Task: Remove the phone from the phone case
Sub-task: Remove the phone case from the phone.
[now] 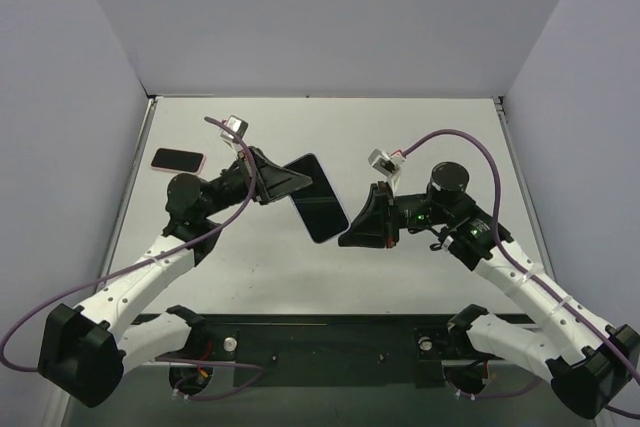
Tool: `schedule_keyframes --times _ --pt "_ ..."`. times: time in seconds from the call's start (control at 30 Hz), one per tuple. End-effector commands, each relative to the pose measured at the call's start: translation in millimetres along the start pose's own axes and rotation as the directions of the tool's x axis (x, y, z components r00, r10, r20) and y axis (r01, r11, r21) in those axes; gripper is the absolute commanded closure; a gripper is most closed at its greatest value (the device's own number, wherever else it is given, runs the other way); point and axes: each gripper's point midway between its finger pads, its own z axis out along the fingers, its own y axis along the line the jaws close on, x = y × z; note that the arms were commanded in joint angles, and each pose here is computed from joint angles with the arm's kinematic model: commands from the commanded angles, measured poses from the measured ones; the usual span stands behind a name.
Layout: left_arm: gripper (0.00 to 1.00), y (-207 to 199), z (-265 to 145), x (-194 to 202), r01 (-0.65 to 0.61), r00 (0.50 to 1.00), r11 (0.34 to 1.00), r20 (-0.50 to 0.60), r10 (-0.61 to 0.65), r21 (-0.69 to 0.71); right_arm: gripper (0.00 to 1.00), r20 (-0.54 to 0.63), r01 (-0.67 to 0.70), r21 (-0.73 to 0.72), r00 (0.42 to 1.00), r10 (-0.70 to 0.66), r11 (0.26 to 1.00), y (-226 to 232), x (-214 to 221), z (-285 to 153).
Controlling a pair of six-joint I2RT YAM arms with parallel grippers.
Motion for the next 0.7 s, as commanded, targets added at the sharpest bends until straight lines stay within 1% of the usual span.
schedule_keyframes --times 0.0,0.1,0.13,0.17,0.2,0.23,0.27,0.3,0.33,0.4,0.47,0.5,0.57,0.67 --pt "1.00 -78 -18 32 -0.055 0.982 0.959 -0.157 0.102 0.280 1.00 0.049 0.111 0.035 0.992 -0.113 0.993 -9 -28 8" --pt "1.00 -89 -22 39 -0.102 0.972 0.950 -0.174 0.158 0.296 1.00 0.065 0.082 0.048 0.994 -0.085 0.995 -16 -37 13" --pt "1.00 -77 -18 36 -0.106 0.974 0.965 -0.171 0.149 0.239 0.94 0.059 0.070 0.054 0.996 -0.073 0.996 -16 -37 13" --pt "1.00 -78 -19 31 -0.126 0.978 0.968 -0.137 0.158 0.218 0.78 0.057 0.088 0.069 0.994 -0.092 0.994 -18 -36 12" --pt "1.00 -60 -17 28 -0.137 0.979 0.982 -0.130 0.154 0.130 0.72 0.040 0.069 0.083 0.997 -0.072 0.994 -19 -28 10" --pt "1.00 -60 -18 24 -0.158 0.980 0.982 -0.102 0.168 0.105 0.56 0.047 0.096 0.098 0.994 -0.101 0.991 -15 -27 8" --pt "1.00 -49 -18 22 -0.175 0.979 0.983 -0.097 0.179 0.049 0.52 0.042 0.080 0.116 0.996 -0.085 0.990 -17 -21 5" --pt "1.00 -46 -18 19 -0.180 0.980 0.983 -0.082 0.182 0.027 0.48 0.046 0.083 0.106 0.995 -0.088 0.991 -10 -19 4" --pt "1.00 -39 -20 17 -0.176 0.982 0.984 -0.070 0.176 0.005 0.48 0.046 0.081 0.095 0.995 -0.086 0.992 -6 -18 4" --pt "1.00 -33 -21 9 -0.149 0.988 0.989 -0.037 0.149 0.001 0.48 0.019 0.078 0.102 0.997 -0.080 0.992 0 -13 3" --pt "1.00 -29 -22 2 -0.126 0.992 0.992 -0.012 0.126 0.013 0.50 -0.040 0.070 0.180 0.997 -0.064 0.981 -10 0 -3" --pt "1.00 -23 -24 -2 -0.113 0.994 0.994 0.004 0.113 0.004 0.51 -0.052 0.075 0.255 0.997 -0.063 0.964 -23 4 -9" --pt "1.00 -19 -24 -8 -0.097 0.995 0.995 0.020 0.097 0.006 0.53 -0.037 0.076 0.310 0.997 -0.068 0.948 -31 1 -15" --pt "1.00 -10 -23 -10 -0.083 0.996 0.997 0.014 0.083 -0.009 0.55 0.000 0.068 0.288 0.997 -0.071 0.955 -20 -9 -16"
